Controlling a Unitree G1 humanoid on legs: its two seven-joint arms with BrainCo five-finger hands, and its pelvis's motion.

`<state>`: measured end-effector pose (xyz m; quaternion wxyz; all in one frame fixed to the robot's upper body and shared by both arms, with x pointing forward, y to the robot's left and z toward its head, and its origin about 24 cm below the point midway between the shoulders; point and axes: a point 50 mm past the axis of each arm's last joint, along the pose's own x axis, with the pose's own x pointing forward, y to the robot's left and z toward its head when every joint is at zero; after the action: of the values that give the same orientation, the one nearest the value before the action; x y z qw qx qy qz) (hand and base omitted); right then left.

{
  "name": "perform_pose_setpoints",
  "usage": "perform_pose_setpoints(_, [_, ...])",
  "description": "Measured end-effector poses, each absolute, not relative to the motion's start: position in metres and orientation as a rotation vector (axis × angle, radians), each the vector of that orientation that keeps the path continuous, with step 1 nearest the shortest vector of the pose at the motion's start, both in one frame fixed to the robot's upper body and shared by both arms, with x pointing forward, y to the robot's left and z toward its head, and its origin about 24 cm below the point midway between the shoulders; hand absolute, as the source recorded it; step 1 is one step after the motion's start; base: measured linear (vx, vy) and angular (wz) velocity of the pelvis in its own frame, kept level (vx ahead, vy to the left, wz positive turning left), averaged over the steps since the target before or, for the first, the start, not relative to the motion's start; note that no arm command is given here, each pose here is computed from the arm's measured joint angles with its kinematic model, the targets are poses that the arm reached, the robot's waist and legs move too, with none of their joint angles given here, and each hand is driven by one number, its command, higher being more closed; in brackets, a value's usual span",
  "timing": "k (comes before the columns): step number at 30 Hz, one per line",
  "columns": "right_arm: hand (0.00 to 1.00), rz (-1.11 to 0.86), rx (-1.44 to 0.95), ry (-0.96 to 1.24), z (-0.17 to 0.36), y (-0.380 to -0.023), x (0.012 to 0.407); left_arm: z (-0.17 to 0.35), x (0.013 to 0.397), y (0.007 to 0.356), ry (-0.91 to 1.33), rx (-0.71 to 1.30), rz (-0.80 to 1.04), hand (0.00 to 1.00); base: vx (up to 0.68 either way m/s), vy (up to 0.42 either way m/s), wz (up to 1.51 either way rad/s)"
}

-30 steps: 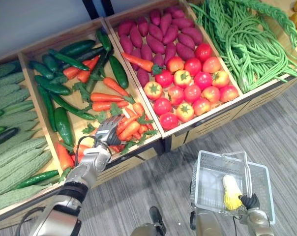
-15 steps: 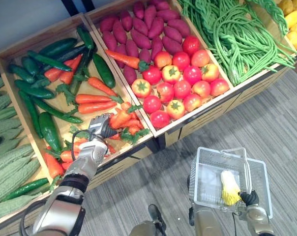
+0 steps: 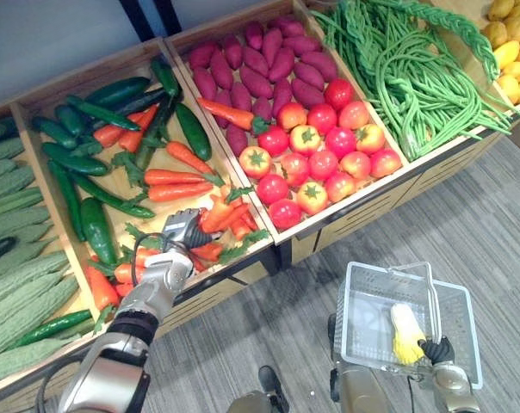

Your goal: Pick vegetable in the basket

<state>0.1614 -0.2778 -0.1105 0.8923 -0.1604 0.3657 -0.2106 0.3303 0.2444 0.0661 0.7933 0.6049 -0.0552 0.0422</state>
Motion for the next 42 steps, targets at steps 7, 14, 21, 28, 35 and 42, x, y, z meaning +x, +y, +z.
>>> perform_pose_setpoints(7, [1.00,-0.506,-0.341,0.797,-0.110,-0.294,0.149,0.083,0.327,0.229,-0.251,1.284,0.076,1.00,-0.05,-0.030,0.22])
perform_pose_setpoints(14, [1.00,-0.513,-0.446,0.830,-0.103,-0.316,0.143,0.084,0.317,0.228,-0.290,1.296,0.027,1.00,-0.02,-0.016,0.08])
perform_pose_setpoints(21, [1.00,-0.505,-0.596,0.804,-0.081,-0.348,0.150,0.094,0.309,0.225,-0.367,1.316,-0.021,1.00,-0.01,-0.001,-0.05])
perform_pose_setpoints(28, [1.00,-0.298,-0.897,0.606,-0.031,-0.363,0.195,0.103,0.288,0.209,-0.500,1.286,-0.118,1.00,-0.01,-0.014,-0.39])
perform_pose_setpoints(35, [1.00,-0.053,-1.083,0.453,0.003,-0.349,0.228,0.108,0.276,0.187,-0.585,1.247,-0.262,1.00,-0.01,-0.006,-0.54])
perform_pose_setpoints(42, [1.00,0.154,-1.178,0.390,0.012,-0.328,0.242,0.100,0.263,0.153,-0.644,1.185,-0.452,1.00,-0.05,-0.021,-0.41])
